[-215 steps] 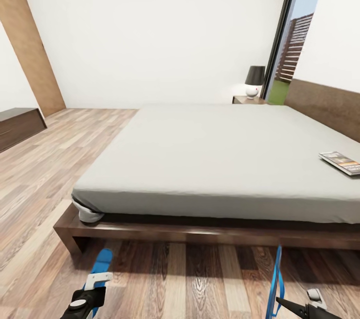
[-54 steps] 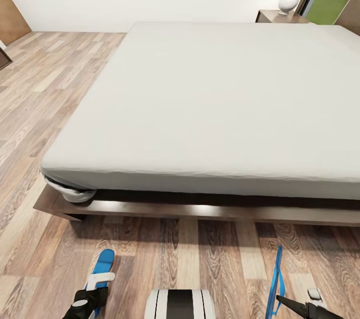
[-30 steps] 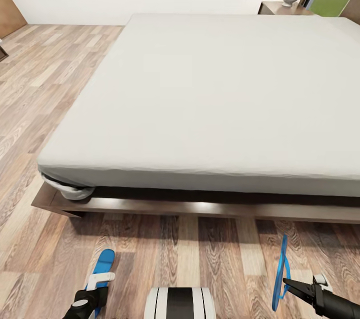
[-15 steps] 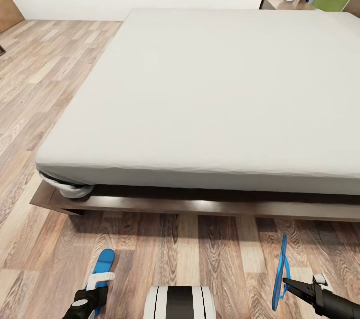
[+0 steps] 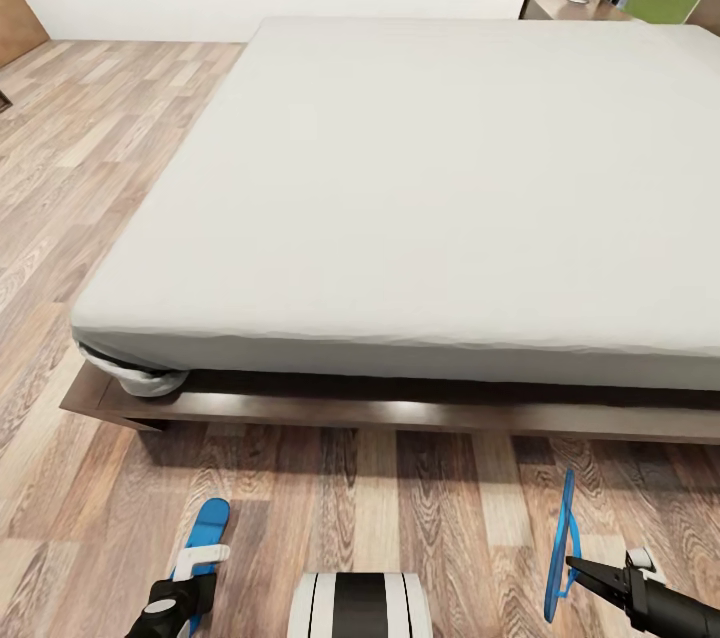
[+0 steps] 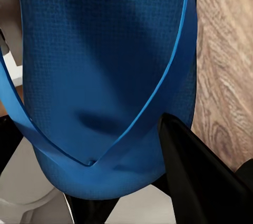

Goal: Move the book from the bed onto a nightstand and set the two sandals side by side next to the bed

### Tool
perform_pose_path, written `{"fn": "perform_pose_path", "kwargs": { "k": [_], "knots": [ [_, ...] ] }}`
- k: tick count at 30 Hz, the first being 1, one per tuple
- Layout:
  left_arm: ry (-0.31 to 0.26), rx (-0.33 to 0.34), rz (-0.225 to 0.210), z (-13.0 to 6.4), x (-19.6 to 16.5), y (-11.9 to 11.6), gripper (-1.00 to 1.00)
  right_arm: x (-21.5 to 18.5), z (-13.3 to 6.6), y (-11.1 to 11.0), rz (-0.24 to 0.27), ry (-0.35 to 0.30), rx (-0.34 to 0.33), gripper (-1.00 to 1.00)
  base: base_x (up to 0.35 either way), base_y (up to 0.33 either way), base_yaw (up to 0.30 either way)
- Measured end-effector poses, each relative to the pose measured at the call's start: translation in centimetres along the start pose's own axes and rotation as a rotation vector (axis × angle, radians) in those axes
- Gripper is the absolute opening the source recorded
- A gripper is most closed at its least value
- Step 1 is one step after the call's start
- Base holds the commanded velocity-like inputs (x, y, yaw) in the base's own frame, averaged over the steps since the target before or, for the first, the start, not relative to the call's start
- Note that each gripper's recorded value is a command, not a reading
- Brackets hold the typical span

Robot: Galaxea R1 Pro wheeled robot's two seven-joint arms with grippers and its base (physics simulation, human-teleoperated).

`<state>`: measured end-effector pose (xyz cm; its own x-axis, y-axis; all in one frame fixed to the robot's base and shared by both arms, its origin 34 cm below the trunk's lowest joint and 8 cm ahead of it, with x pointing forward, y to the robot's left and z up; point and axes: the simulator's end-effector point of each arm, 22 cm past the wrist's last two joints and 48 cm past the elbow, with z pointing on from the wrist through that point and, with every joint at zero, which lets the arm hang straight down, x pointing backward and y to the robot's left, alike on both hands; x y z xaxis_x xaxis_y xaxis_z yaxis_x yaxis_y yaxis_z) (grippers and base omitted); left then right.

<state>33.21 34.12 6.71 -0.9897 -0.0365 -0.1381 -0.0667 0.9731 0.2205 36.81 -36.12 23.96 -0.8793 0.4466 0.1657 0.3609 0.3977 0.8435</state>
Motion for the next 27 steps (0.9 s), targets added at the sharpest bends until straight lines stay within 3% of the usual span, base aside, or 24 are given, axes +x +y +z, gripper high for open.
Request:
{"fn": "perform_pose_path", "kwargs": {
  "k": [9, 18, 27],
  "knots": [
    [0.006, -0.007, -0.009, 0.02, 0.13, 0.31, -1.0, 0.02, 0.0, -0.04, 0.0, 0.001, 0.002, -1.0, 0.0, 0.0, 0.0],
    [0.02, -0.004, -0.099, 0.04, 0.42, 0.33, -1.0, -0.03, 0.01, -0.02, -0.002, 0.0, 0.001, -1.0, 0.0, 0.0, 0.0],
    [0.021, -0.005, -0.108, 0.04, 0.42, 0.39, -1.0, -0.06, 0.02, 0.0, -0.003, 0.0, 0.001, -1.0, 0.0, 0.0, 0.0]
  ]
}}
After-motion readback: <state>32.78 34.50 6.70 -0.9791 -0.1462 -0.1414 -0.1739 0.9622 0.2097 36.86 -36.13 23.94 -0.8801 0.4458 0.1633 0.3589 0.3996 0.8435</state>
